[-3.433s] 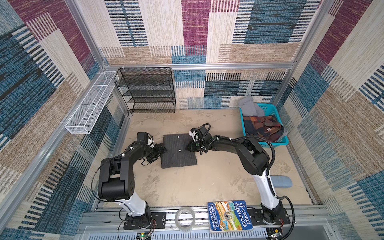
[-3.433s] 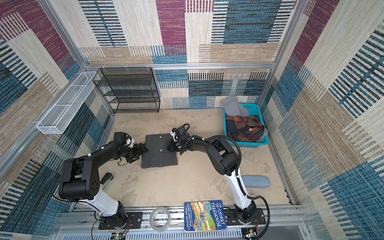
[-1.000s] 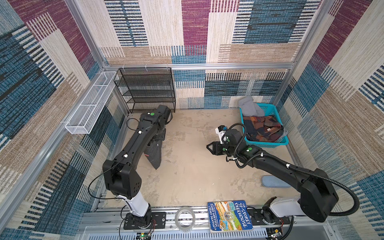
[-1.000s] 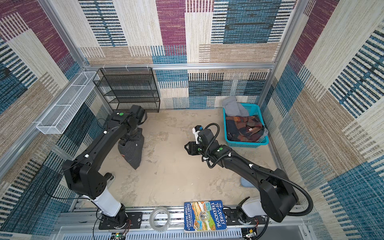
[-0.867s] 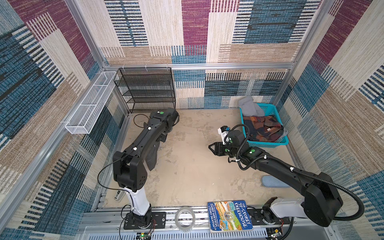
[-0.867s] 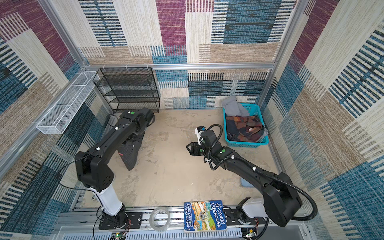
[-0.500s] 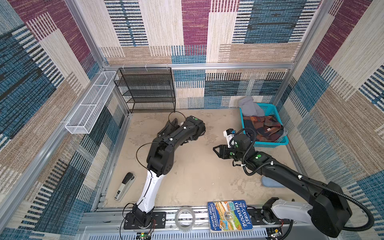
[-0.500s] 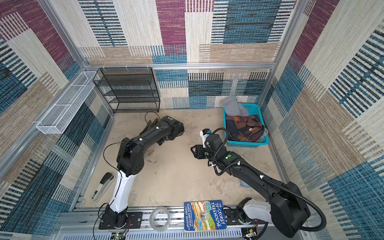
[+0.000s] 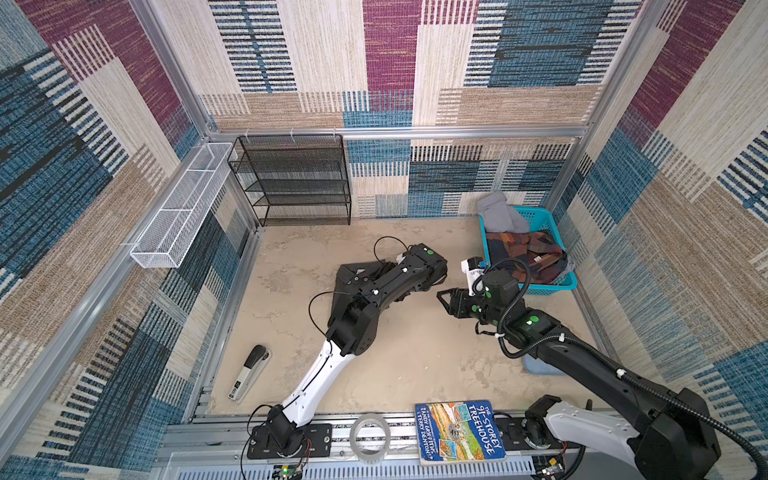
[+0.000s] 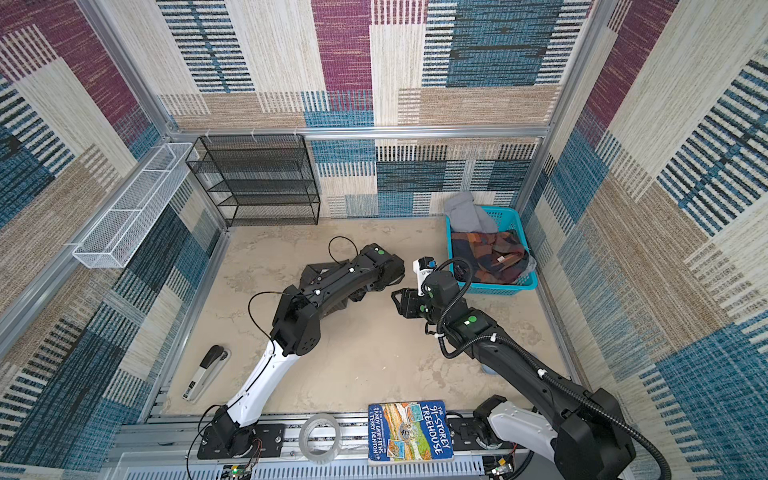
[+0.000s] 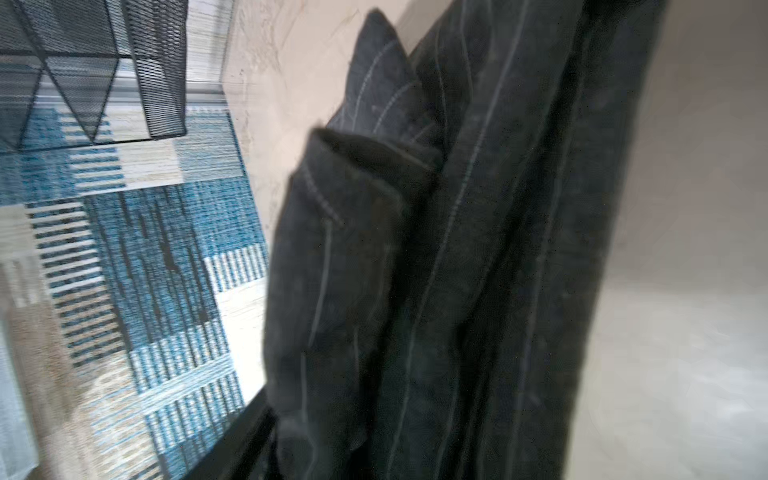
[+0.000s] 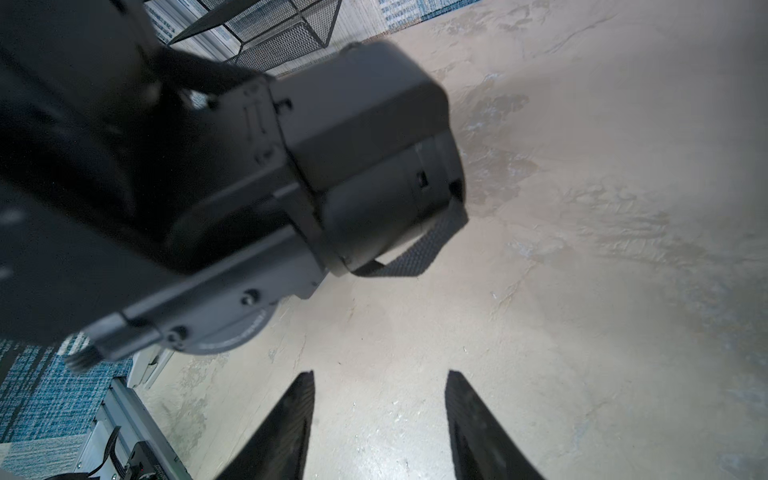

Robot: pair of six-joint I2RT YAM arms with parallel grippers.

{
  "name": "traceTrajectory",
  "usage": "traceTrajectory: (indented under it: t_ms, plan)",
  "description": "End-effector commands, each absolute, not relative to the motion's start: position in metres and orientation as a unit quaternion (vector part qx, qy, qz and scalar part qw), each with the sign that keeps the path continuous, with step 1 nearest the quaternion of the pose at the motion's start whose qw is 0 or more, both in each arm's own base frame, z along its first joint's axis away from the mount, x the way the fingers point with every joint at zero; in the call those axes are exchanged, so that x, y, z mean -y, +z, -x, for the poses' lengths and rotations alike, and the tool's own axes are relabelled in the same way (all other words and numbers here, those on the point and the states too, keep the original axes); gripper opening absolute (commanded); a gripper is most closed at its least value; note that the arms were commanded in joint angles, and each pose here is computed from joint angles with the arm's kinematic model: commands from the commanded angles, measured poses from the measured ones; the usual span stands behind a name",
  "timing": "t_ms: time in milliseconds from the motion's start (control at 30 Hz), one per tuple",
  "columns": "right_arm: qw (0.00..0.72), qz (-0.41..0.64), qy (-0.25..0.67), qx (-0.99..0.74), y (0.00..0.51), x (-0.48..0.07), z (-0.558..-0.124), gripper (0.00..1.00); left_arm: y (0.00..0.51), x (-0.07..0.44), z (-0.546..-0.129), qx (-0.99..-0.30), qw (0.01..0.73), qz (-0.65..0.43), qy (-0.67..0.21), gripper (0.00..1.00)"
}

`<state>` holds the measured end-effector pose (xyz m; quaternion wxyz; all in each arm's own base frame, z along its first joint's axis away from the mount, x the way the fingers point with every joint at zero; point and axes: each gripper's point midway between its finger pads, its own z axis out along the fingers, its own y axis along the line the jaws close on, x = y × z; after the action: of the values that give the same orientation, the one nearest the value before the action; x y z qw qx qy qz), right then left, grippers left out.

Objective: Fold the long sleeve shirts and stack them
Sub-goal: 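Flip the held shirt over with the left gripper and lay it collar-up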

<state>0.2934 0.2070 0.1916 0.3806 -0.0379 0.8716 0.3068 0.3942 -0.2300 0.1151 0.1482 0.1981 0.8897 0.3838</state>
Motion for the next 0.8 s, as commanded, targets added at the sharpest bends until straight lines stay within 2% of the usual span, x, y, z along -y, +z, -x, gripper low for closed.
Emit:
traceTrajectory:
  t_ms: [0,133,267,400,467,533,633,700,767]
  plan:
    - [0.393,0.035,0.301,-0.869,0.2,-0.205,-0.299,0.54,0.127,0.235,-0.366,-0.917,0.098,-0.189,0.338,0.69]
    - [0.399,0.028,0.278,-0.873,0.205,-0.198,-0.303,0.54,0.157,0.265,-0.366,-0.949,0.131,-0.172,0.231,0.82]
    - [0.404,0.02,0.263,-0.876,0.212,-0.194,-0.307,0.54,0.18,0.282,-0.36,-0.962,0.146,-0.171,0.153,0.83]
    - [0.402,0.018,0.258,-0.878,0.214,-0.196,-0.314,0.52,0.201,0.267,-0.357,-0.965,0.163,-0.148,0.143,0.79]
    - [0.39,0.023,0.263,-0.882,0.207,-0.204,-0.319,0.47,0.213,0.255,-0.36,-0.968,0.177,-0.131,0.123,0.68]
    - [0.368,0.03,0.271,-0.889,0.194,-0.217,-0.326,0.41,0.221,0.239,-0.365,-0.972,0.191,-0.108,0.081,0.44]
    - [0.348,0.047,0.273,-0.896,0.182,-0.243,-0.339,0.38,0.217,0.213,-0.374,-0.978,0.198,-0.058,-0.016,0.22]
    - [0.336,0.06,0.267,-0.901,0.173,-0.262,-0.35,0.37,0.206,0.195,-0.38,-0.975,0.202,-0.019,-0.088,0.12]
    - [0.325,0.072,0.267,-0.904,0.166,-0.28,-0.361,0.35,0.196,0.186,-0.382,-0.966,0.207,0.002,-0.153,0.09]
